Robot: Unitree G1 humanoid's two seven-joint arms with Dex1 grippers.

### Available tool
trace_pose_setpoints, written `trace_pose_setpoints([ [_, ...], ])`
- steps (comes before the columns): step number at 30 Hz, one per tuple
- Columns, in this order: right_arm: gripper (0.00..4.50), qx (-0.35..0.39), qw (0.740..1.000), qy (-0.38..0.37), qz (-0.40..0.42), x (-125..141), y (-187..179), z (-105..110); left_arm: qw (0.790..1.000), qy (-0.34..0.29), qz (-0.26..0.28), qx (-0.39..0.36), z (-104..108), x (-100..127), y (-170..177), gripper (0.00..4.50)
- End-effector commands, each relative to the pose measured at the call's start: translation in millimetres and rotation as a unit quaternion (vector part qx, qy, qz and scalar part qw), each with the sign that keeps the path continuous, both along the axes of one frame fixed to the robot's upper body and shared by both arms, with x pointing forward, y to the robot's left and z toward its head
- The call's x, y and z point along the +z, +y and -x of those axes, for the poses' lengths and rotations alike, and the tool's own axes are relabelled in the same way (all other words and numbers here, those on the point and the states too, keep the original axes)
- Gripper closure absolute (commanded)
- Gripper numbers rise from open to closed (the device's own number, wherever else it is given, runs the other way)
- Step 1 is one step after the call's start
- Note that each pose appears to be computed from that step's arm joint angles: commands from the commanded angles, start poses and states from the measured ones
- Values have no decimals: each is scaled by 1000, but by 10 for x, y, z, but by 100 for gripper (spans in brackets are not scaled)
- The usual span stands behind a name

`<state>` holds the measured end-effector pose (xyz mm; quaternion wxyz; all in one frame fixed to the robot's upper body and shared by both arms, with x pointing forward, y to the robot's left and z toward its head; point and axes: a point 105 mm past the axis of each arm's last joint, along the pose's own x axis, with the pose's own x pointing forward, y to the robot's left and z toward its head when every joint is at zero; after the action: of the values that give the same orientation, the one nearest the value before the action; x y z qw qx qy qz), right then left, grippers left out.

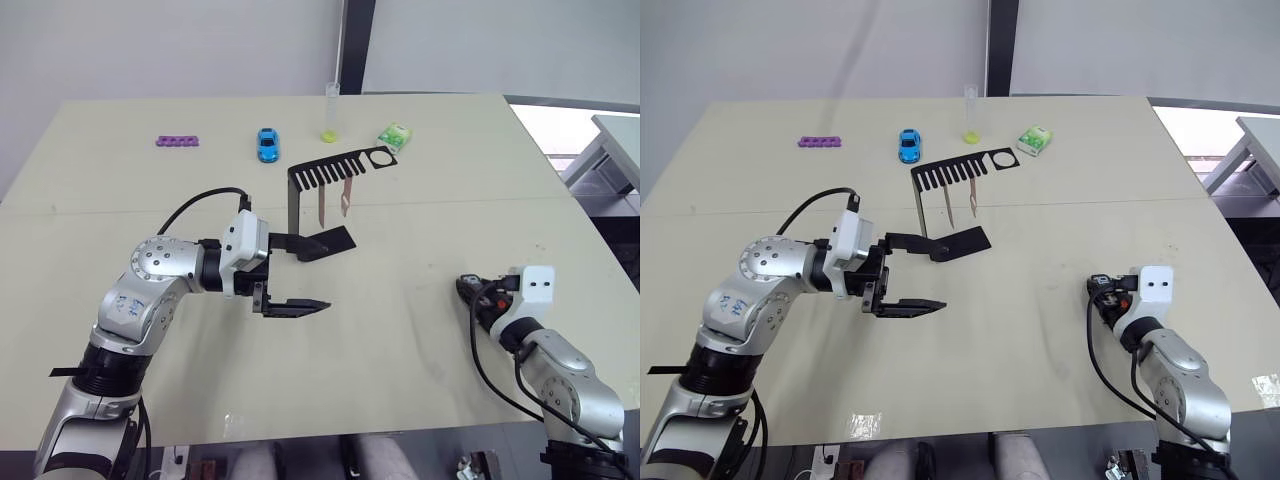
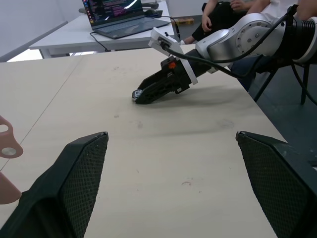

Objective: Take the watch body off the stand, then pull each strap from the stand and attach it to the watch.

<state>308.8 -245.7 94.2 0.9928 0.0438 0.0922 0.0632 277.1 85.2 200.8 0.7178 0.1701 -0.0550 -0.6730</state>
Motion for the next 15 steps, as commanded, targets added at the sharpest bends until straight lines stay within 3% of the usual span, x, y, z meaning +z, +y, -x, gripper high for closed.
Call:
trace_pose_setpoints([
  [1,291,2,1000,-12,-1,58,-55,19,1000,-19,7,-1,2,88,2,0],
  [2,291,2,1000,-12,-1,56,-54,20,1000,-19,7,-1,0,89,3,0],
  [8,6,2,1000,-13,0,113,-132,79,1000,-18,7,2,-2,83,15,0],
  [15,6,39,999,-20,11,343,-134,332,999,-4,16,44,-4,64,170,0],
])
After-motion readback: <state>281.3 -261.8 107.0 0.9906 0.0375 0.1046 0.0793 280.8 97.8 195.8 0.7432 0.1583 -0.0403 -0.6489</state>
